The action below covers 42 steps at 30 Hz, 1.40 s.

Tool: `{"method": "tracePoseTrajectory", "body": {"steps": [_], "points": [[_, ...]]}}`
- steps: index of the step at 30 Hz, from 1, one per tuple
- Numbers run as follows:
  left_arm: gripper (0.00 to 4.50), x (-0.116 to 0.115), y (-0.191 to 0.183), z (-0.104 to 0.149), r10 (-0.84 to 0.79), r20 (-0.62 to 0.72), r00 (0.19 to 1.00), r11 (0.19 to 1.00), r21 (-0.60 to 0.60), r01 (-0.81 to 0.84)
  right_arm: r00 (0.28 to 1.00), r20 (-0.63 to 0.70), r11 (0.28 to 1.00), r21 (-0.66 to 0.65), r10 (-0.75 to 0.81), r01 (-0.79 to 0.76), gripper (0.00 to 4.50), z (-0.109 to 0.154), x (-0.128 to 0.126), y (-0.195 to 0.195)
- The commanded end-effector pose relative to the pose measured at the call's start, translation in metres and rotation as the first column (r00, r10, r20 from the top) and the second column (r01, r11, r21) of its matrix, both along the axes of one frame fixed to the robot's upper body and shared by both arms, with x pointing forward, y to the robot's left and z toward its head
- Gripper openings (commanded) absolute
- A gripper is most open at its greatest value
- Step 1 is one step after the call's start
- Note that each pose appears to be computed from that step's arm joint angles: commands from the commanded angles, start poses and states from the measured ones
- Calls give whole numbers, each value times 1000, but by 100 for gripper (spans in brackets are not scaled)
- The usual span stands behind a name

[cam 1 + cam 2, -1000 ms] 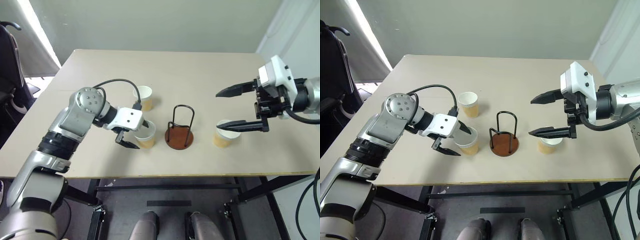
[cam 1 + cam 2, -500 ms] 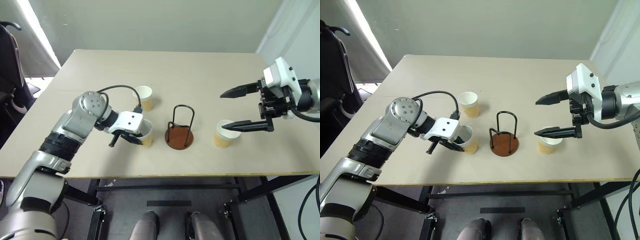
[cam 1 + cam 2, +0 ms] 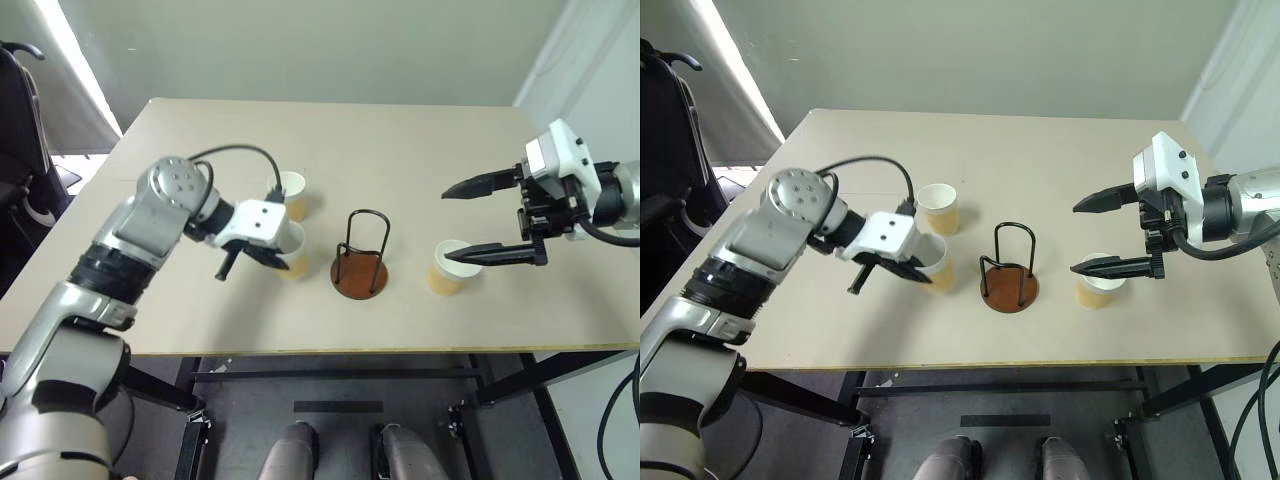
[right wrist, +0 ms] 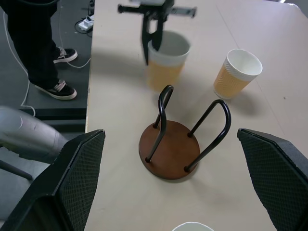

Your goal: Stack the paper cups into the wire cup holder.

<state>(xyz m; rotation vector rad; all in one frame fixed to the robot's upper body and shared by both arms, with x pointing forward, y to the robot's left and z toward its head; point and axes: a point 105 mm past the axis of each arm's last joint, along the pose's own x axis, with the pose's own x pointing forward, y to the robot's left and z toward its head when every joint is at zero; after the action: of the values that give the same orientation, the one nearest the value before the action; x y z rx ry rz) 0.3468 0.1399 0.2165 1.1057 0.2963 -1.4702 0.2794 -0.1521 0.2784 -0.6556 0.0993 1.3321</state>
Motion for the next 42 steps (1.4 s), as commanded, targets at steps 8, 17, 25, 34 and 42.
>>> {"method": "tracePoseTrajectory", "body": {"steps": [8, 17, 25, 34, 42], "points": [[1, 5, -33, 77, -45, 73, 996, 945, -321, 66, 996, 76, 999, -18, -45, 46, 450, 15, 2, -10], [1, -13, -52, 88, -136, -71, 988, 905, -414, 95, 995, 84, 998, -3, -59, 59, 450, 11, 2, -7], [1, -12, -59, 89, -150, -78, 986, 905, -412, 106, 992, 96, 997, 10, -76, 75, 450, 8, 2, -8], [1, -15, -63, 76, -164, -114, 980, 913, -394, 107, 991, 101, 996, 16, -85, 84, 450, 4, 4, -8], [1, -12, -69, 67, -163, -103, 981, 922, -369, 115, 991, 102, 996, 27, -87, 84, 450, 2, 5, -6]]}}
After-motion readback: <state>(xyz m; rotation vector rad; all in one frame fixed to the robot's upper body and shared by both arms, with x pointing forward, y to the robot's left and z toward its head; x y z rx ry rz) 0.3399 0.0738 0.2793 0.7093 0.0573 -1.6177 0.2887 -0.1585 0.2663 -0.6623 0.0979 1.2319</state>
